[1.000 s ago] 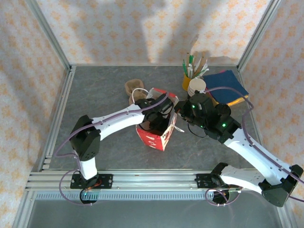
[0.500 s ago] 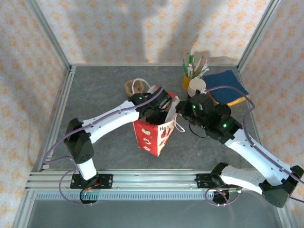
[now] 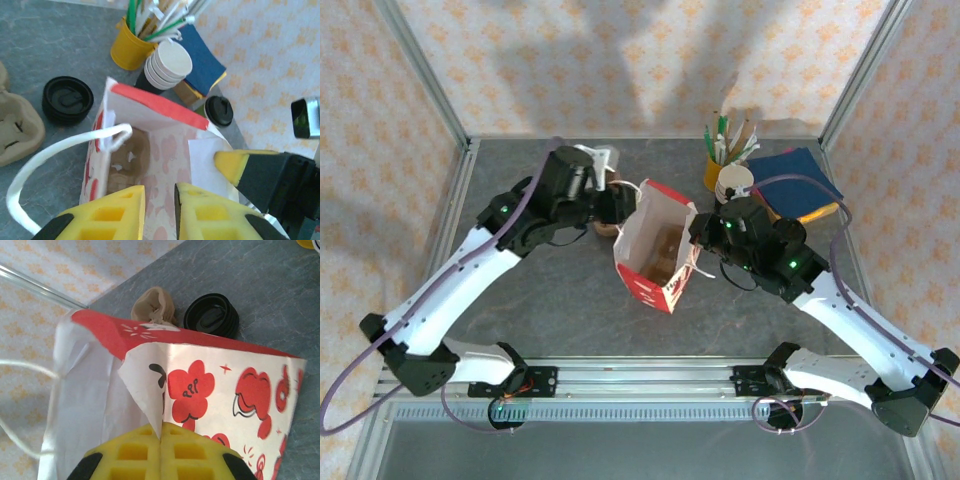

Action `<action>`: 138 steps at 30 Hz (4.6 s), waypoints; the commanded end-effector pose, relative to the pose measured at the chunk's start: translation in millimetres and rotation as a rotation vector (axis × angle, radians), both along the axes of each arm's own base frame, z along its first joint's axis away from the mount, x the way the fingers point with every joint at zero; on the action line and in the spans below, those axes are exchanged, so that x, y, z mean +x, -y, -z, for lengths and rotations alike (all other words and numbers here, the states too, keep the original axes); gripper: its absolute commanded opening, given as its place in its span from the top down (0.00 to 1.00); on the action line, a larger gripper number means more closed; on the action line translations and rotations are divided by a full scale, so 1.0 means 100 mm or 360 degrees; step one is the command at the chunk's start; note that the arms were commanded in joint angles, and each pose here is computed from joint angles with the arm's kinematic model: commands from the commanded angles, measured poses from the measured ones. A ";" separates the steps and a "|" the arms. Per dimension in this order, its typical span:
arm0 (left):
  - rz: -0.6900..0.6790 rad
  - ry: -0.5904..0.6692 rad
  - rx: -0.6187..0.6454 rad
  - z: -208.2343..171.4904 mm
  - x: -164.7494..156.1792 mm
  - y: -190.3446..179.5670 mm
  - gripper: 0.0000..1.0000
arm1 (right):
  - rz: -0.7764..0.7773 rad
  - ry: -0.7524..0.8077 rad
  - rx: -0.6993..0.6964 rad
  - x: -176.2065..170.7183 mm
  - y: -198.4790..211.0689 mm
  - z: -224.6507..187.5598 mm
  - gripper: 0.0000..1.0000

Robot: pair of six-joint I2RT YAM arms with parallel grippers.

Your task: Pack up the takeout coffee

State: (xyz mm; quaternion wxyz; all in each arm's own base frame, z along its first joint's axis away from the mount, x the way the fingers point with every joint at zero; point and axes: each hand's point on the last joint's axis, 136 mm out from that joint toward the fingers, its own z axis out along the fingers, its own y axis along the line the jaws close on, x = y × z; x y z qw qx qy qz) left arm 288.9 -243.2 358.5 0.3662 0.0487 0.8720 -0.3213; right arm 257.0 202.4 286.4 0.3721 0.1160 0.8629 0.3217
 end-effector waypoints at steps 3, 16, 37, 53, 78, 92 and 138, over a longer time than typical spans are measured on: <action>-0.0076 0.0061 -0.0091 -0.13 0.04 -0.18 0.75 | -0.0175 0.0180 0.0012 -0.07 -0.09 -0.28 1.00; -0.0829 0.0240 -0.0032 -0.23 0.12 -1.41 0.57 | -0.0548 0.0598 0.0106 -0.40 -0.21 -0.60 1.00; -0.0797 0.0177 -0.0001 0.06 0.18 -1.35 0.56 | -0.0819 0.0860 0.0224 -0.74 -0.28 -0.66 1.00; -0.0805 0.0106 0.0013 0.26 0.20 -1.34 0.55 | -0.0472 0.0298 0.0147 -0.23 -0.35 -0.58 1.00; -0.0818 0.0075 -0.0004 0.36 0.16 -1.38 0.55 | -0.0263 -0.0332 0.0260 0.50 -0.05 0.26 1.00; -0.0821 0.0077 0.0000 0.35 0.19 -1.38 0.54 | -0.0367 -0.0249 0.0317 0.54 -0.13 0.00 1.00; -0.1067 0.0398 0.0087 0.36 0.25 -1.78 0.25 | 0.0032 0.0051 -0.0271 0.92 0.57 -0.70 0.36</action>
